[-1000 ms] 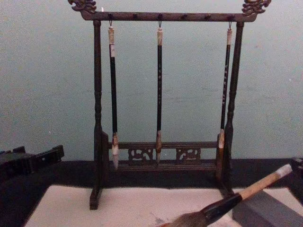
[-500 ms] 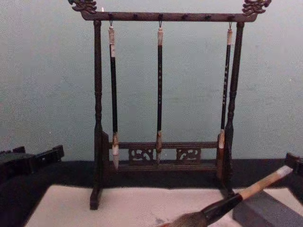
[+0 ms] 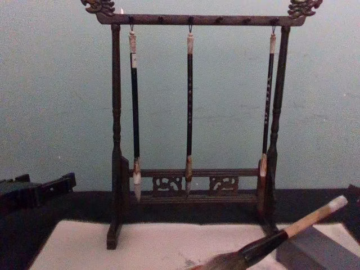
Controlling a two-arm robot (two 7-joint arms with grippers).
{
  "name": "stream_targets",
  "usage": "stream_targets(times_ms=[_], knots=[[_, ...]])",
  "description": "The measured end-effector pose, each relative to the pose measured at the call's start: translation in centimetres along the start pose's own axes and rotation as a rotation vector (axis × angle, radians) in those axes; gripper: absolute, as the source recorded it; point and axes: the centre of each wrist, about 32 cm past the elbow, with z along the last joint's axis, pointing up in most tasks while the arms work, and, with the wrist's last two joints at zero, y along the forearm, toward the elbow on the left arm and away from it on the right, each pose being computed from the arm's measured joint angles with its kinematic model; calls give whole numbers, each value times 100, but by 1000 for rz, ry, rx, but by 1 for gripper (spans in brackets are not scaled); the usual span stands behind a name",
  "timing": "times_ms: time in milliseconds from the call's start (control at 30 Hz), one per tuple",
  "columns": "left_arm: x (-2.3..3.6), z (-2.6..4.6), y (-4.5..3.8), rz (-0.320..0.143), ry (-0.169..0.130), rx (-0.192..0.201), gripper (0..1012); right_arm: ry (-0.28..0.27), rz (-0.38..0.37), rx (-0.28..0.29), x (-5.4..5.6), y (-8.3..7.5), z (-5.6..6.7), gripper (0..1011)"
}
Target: Pick up the brush from the inkstone, write on the paper, then place the brush back to its original position.
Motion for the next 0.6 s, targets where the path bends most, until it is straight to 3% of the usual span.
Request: stream_targets(times_ms=[200, 600], knots=[[0, 0, 0, 0, 0, 0, 1002, 98, -23, 24, -7, 12, -28, 1002], [0, 0, 0, 0, 0, 0, 1002, 228, -29, 43, -17, 35, -88, 1001]])
